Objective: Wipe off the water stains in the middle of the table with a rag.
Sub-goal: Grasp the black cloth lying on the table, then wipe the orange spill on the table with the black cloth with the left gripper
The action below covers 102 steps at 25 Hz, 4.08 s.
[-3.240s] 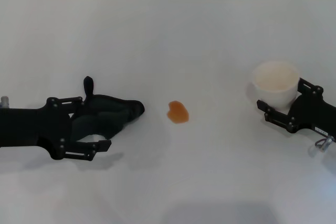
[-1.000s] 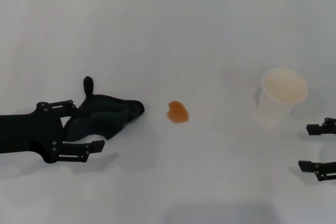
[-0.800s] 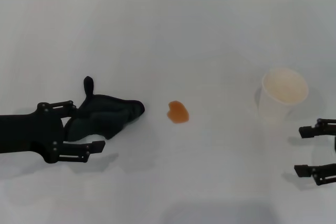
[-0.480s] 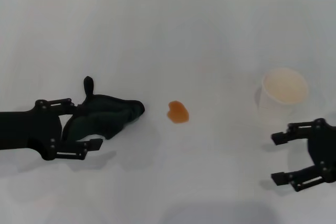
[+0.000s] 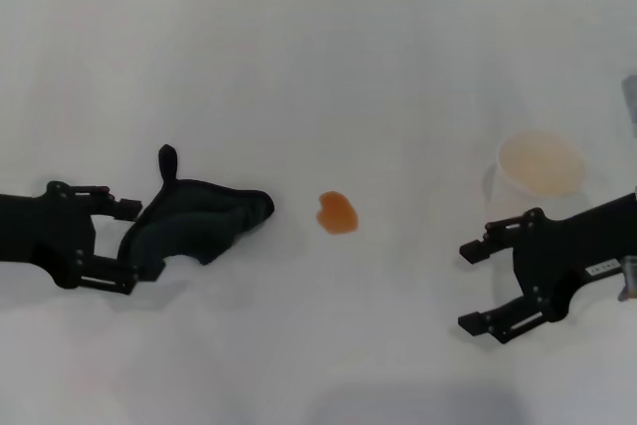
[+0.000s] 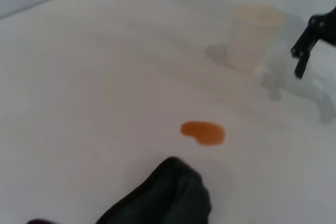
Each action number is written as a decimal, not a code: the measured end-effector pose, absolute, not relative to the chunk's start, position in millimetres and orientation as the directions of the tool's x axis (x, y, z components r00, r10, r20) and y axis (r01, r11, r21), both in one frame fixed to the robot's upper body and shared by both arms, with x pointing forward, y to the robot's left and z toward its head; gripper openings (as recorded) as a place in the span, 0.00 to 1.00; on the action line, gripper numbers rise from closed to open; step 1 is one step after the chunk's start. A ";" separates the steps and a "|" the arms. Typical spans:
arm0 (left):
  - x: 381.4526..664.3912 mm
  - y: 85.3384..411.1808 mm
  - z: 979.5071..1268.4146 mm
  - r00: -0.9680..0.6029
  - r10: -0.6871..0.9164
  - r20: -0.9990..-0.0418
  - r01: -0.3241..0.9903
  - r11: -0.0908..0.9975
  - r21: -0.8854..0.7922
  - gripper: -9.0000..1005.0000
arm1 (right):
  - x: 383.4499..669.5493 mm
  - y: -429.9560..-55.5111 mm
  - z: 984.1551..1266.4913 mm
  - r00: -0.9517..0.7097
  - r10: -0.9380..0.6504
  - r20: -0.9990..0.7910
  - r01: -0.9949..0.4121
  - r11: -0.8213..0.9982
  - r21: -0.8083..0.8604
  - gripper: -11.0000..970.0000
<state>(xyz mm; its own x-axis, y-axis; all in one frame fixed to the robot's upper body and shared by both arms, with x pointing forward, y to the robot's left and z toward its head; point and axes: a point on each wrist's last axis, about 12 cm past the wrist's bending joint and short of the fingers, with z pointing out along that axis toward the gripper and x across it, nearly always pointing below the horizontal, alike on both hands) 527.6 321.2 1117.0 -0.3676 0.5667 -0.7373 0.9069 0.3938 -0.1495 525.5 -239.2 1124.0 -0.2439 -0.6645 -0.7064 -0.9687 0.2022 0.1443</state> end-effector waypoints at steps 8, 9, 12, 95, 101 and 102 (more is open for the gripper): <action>540.9 324.4 1136.4 -0.337 0.648 -0.683 0.908 0.416 -0.052 0.87 | 533.2 -228.8 1131.6 -0.220 -0.630 -0.744 -0.971 0.214 0.106 0.90; 543.0 324.0 1137.3 -0.336 0.655 -0.677 0.907 0.419 -0.045 0.87 | 533.3 -227.4 1132.4 -0.215 -0.626 -0.750 -0.972 0.210 0.103 0.90; 553.8 317.8 1133.4 -0.342 0.677 -0.652 0.906 0.421 -0.038 0.87 | 532.9 -221.4 1135.3 -0.192 -0.617 -0.763 -0.978 0.188 0.094 0.90; 605.2 121.5 1093.2 -0.219 0.760 -0.611 0.974 0.207 -0.091 0.08 | 525.1 -189.1 1132.2 -0.049 -0.529 -0.847 -0.998 0.066 0.017 0.90; 596.9 134.6 1082.7 -0.245 0.759 -0.603 0.968 0.226 -0.110 0.08 | 528.5 -190.0 1130.6 -0.055 -0.525 -0.849 -0.995 0.101 0.002 0.90; 596.3 139.0 1081.5 -0.252 0.756 -0.604 0.966 0.236 -0.108 0.08 | 529.0 -190.8 1130.5 -0.058 -0.525 -0.849 -0.994 0.107 0.002 0.90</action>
